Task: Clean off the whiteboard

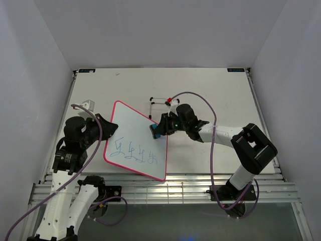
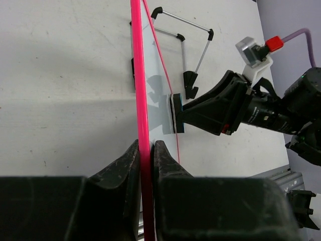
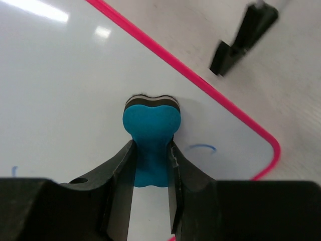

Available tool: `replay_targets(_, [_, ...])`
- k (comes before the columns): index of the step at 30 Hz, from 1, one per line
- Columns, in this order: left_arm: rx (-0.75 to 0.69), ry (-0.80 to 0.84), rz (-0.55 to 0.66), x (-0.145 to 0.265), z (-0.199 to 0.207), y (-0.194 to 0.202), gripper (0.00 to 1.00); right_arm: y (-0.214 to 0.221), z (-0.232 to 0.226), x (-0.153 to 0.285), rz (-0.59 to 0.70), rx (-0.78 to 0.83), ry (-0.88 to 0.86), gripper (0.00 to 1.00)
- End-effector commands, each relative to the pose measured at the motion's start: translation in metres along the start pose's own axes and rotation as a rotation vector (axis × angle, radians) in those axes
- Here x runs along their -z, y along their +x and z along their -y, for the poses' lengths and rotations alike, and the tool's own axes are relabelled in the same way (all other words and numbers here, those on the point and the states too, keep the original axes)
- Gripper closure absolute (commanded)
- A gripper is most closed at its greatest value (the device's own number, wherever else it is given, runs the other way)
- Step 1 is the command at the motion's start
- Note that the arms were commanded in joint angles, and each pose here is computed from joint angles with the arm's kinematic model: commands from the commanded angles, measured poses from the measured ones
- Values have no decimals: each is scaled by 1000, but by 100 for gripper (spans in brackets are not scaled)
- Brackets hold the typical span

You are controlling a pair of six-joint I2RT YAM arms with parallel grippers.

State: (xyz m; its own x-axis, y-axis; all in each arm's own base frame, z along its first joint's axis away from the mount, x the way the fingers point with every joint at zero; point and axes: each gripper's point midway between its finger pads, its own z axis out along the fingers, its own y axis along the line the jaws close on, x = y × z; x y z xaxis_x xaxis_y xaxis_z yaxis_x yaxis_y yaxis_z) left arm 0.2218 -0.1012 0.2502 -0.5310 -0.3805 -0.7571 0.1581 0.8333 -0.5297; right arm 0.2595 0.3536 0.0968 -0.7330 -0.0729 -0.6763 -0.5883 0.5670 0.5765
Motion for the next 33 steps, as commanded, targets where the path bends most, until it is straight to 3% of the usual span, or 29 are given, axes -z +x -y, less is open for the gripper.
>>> replay_targets(1, [-43,10,-85,0,-2,17,100,-34,-56,-6,54,47,-225,86])
replay_targets(9, [-50,-30,-69,-1,-6,9,100,11,28,-18,-65,-20,39,86])
replay_targets(19, [-65,-47,-32,3,-8,4,100,68,83,-7,-261,-77,141,86])
replay_targets(29, [-15,-117,-2,8,-19,2,100,45,28,16,-194,-33,38,86])
replay_targets(33, [6,-158,31,12,-25,-2,100,58,19,17,-218,-15,145,87])
